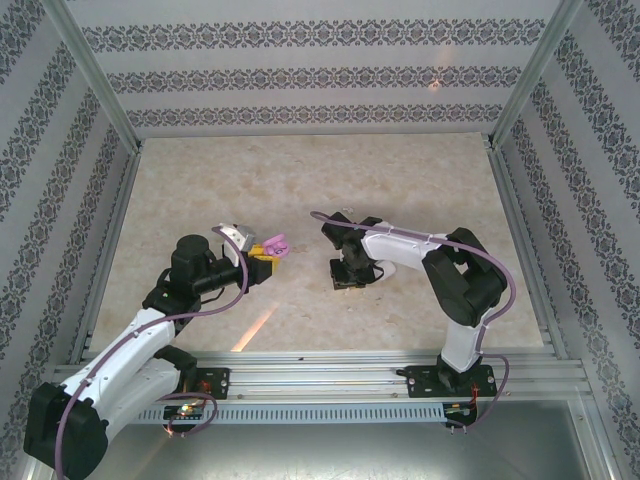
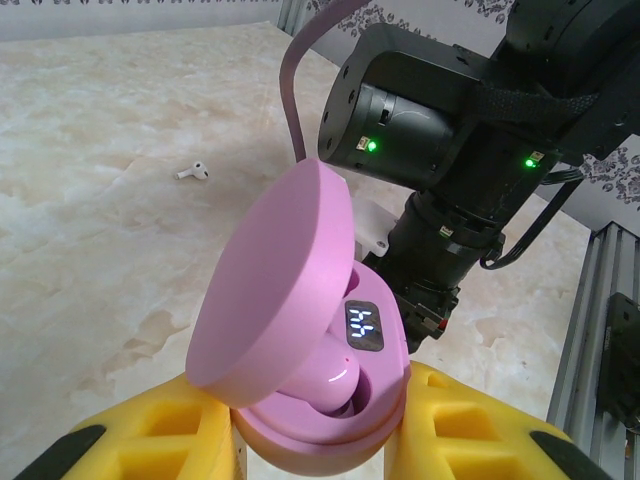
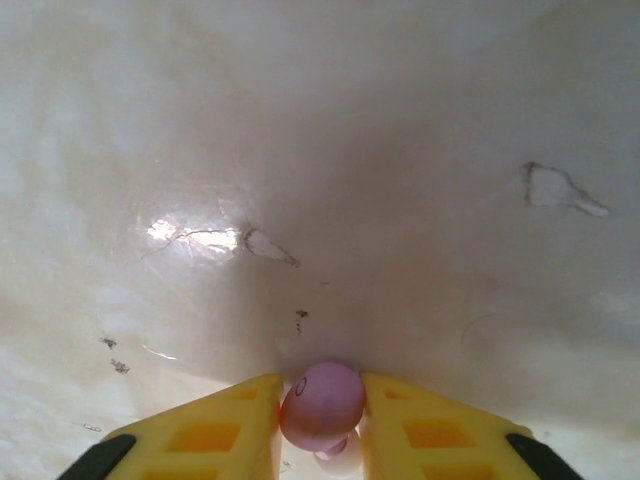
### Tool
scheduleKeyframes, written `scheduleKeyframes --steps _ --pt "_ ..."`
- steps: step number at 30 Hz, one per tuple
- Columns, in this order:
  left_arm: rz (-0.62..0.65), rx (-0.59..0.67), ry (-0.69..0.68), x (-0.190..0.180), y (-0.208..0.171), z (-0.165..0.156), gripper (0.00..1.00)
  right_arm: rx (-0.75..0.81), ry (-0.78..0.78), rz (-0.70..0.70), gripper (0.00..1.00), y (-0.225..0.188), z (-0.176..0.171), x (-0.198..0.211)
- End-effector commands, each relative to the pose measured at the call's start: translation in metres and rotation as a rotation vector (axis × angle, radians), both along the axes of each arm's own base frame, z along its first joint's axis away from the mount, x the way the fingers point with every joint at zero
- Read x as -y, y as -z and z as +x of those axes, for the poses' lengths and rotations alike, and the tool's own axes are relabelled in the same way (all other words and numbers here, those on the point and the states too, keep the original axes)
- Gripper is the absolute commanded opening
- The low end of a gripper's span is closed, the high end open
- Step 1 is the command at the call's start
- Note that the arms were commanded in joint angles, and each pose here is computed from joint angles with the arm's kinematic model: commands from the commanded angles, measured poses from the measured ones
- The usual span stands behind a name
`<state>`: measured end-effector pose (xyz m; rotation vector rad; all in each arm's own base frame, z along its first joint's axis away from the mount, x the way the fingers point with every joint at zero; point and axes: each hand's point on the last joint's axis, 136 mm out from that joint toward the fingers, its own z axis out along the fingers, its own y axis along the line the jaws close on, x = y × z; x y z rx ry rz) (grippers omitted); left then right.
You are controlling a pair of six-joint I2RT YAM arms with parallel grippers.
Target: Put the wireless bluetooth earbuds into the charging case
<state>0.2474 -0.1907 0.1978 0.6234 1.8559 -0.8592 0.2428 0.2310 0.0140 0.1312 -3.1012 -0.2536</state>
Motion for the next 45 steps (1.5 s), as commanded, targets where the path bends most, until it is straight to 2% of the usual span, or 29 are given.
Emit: scheduleKeyframes --steps 1,5,16,41,45 --pt "-0.026 0.045 0.011 0.001 -0.013 0.001 0.05 -0.002 0.0 -0.045 0.32 0.001 -0.003 0.007" --pt "-0.021 0.05 0.015 0.001 -0.015 0.001 0.05 0.012 -0.003 -0.056 0.39 -0.01 -0.002 0.01" --pt "-0.013 0.051 0.021 0.002 -0.014 0.002 0.05 0.045 0.047 -0.044 0.39 -0.041 0.002 0.009" --pt "-0.012 0.044 0.035 0.002 -0.01 -0.003 0.05 0.007 0.054 -0.092 0.32 -0.002 0.006 -0.005" --pt "-0.013 0.042 0.031 0.001 -0.009 -0.004 0.05 -0.002 0.049 -0.092 0.28 0.002 0.005 -0.006"
